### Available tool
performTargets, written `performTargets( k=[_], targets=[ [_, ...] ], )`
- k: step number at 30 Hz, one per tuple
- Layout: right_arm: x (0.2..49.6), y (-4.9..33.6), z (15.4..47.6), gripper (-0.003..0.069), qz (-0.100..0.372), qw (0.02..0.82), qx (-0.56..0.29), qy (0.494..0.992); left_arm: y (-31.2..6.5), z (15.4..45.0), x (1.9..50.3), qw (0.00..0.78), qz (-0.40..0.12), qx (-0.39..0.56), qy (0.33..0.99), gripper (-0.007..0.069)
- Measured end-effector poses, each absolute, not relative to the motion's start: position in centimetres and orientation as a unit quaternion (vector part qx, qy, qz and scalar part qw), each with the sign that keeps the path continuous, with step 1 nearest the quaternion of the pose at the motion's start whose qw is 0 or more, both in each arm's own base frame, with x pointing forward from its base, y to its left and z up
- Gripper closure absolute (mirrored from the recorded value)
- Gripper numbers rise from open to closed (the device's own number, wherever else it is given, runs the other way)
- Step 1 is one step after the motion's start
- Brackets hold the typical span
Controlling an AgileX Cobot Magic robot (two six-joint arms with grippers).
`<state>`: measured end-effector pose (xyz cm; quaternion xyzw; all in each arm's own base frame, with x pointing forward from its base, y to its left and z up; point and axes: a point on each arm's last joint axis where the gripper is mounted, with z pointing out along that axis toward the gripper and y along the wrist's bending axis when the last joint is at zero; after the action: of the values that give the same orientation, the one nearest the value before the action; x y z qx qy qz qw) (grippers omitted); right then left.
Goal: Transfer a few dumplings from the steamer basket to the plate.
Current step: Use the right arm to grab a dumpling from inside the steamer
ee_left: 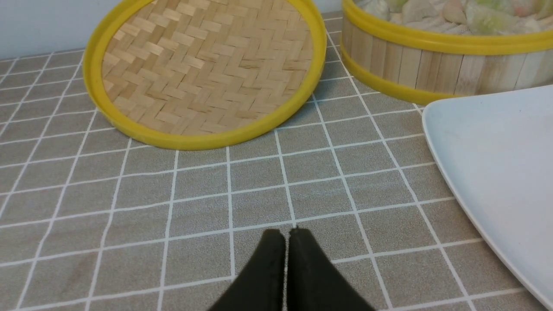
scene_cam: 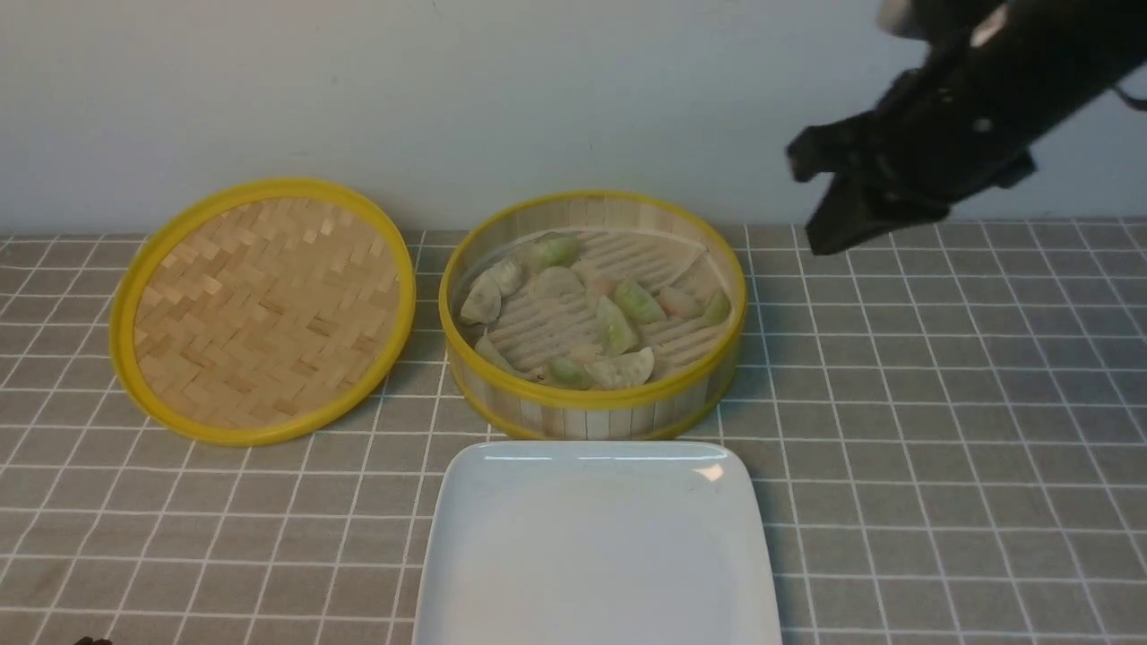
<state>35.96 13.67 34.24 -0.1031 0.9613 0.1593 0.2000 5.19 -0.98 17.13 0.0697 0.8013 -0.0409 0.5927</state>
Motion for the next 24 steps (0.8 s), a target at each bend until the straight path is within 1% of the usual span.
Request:
performTargets(
  k=[2, 3, 4, 8, 9, 12, 17, 18, 19, 20, 22, 23, 24],
  targets=[
    [37.2, 15.8, 33.4, 0.0669, 0.149, 0.197, -0.118, 0.962, -1.0, 17.1, 5.2, 0.593, -0.041, 0.07, 0.801, 0.063],
    [37.4, 16.2, 33.2, 0.0669, 0.147, 0.197, -0.121, 0.962, -1.0, 17.1, 5.2, 0.593, -0.041, 0.07, 0.801, 0.063],
    [38.2, 17.8, 32.3, 0.0667, 0.142, 0.193, -0.134, 0.962, -1.0, 17.1, 5.2, 0.593, -0.041, 0.07, 0.801, 0.063],
    [39.7, 21.1, 30.0, 0.0659, 0.132, 0.182, -0.155, 0.962, -1.0, 17.1, 5.2, 0.593, -0.041, 0.07, 0.801, 0.063],
    [40.3, 22.1, 28.9, 0.065, 0.126, 0.178, -0.164, 0.962, -1.0, 17.1, 5.2, 0.593, -0.041, 0.07, 0.801, 0.063],
    [41.2, 23.8, 26.9, 0.0617, 0.108, 0.171, -0.183, 0.962, -1.0, 17.1, 5.2, 0.593, -0.041, 0.07, 0.801, 0.063],
    [42.4, 25.0, 23.0, 0.0503, 0.073, 0.153, -0.204, 0.964, -1.0, 17.1, 5.2, 0.592, -0.041, 0.07, 0.802, 0.063],
    [42.5, 25.0, 22.6, 0.0484, 0.071, 0.151, -0.205, 0.964, -1.0, 17.1, 5.2, 0.592, -0.041, 0.07, 0.802, 0.063],
    [42.8, 25.2, 21.9, 0.0444, 0.069, 0.151, -0.206, 0.964, -1.0, 17.1, 5.2, 0.592, -0.041, 0.07, 0.802, 0.063],
    [42.9, 25.2, 21.6, 0.0423, 0.068, 0.153, -0.206, 0.964, -1.0, 17.1, 5.2, 0.592, -0.041, 0.07, 0.802, 0.063],
    [43.4, 25.4, 20.6, 0.0356, 0.069, 0.163, -0.206, 0.963, -1.0, 17.1, 5.2, 0.592, -0.041, 0.07, 0.802, 0.063],
    [43.7, 25.6, 20.1, 0.0314, 0.071, 0.171, -0.205, 0.961, -1.0, 17.1, 5.2, 0.592, -0.041, 0.07, 0.802, 0.063],
    [43.8, 25.7, 20.0, 0.0293, 0.073, 0.176, -0.205, 0.96, -1.0, 17.1, 5.2, 0.592, -0.041, 0.07, 0.802, 0.063]
  ],
)
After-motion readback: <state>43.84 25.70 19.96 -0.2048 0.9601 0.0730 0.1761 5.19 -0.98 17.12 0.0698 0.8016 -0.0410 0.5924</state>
